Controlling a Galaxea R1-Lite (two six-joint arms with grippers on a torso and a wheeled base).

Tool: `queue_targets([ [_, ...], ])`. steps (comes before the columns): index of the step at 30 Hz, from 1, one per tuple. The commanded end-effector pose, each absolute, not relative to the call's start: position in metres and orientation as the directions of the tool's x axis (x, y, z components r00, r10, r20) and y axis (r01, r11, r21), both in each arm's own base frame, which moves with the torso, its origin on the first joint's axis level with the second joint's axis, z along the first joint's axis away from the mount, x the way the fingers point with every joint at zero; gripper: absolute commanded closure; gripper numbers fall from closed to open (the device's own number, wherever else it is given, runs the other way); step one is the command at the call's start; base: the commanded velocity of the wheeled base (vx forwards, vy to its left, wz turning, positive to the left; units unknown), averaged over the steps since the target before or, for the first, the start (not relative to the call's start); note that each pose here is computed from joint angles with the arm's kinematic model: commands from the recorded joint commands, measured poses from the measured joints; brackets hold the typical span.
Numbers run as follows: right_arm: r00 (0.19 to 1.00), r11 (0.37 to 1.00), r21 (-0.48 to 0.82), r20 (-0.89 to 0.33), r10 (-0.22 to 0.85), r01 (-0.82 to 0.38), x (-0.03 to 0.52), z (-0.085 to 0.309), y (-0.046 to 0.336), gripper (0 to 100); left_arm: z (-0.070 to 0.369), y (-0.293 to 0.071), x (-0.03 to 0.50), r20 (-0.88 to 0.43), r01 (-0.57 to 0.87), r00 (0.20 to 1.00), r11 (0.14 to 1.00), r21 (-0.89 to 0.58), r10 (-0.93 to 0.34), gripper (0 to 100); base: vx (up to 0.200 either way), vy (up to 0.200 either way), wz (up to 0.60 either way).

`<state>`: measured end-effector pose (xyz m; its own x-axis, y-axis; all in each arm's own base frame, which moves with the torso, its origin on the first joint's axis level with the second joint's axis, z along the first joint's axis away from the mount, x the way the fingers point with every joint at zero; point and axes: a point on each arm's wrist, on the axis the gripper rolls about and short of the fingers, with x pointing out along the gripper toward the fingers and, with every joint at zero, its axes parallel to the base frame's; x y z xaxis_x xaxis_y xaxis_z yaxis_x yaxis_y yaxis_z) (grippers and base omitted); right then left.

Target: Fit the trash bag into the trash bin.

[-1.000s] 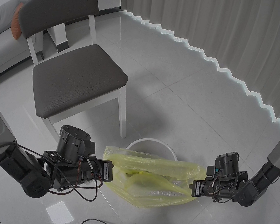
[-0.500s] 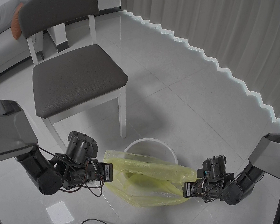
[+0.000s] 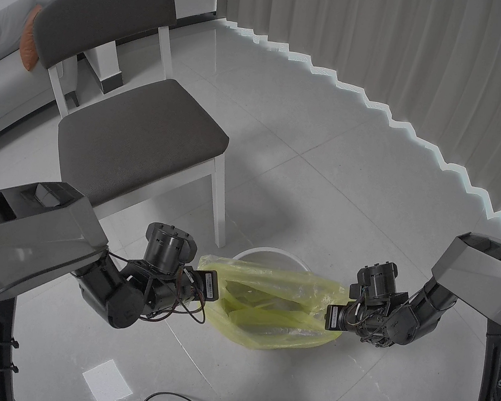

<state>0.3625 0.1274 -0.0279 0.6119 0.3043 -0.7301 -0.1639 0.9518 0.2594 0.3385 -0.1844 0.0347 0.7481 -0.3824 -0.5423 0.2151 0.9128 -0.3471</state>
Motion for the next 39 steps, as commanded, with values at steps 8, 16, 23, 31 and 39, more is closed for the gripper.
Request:
queue_targets([
  [8, 0.673, 0.962, 0.26, -0.697, 0.247, -0.084, 0.386, -0.015, 0.097, 100, 0.012, -0.202, 0.356, -0.542, 0.159, 0.758, 0.908, -0.387, -0.363, 100, 0.0, 0.0, 0.0],
  [16, 0.675, 0.963, 0.259, -0.697, 0.241, -0.076, 0.388, -0.015, 0.094, 100, 0.014, -0.177, 0.332, -0.602, 0.097, 0.734, 0.925, -0.366, -0.315, 100, 0.0, 0.0, 0.0],
  [23, 0.664, 0.959, 0.259, -0.698, 0.268, -0.115, 0.386, -0.017, 0.111, 100, 0.031, -0.156, 0.306, -0.626, 0.073, 0.722, 0.932, -0.355, -0.294, 100, 0.0, 0.0, 0.0],
  [31, 0.637, 0.959, 0.254, -0.72, 0.276, -0.129, 0.377, -0.024, 0.119, 100, 0.028, -0.163, 0.309, -0.639, 0.083, 0.708, 0.933, -0.349, -0.302, 100, 0.0, 0.0, 0.0],
  [39, 0.618, 0.969, 0.224, -0.749, 0.239, -0.103, 0.371, -0.038, 0.117, 100, -0.008, -0.185, 0.346, -0.643, 0.084, 0.703, 0.934, -0.346, -0.302, 100, 0.0, 0.0, 0.0],
])
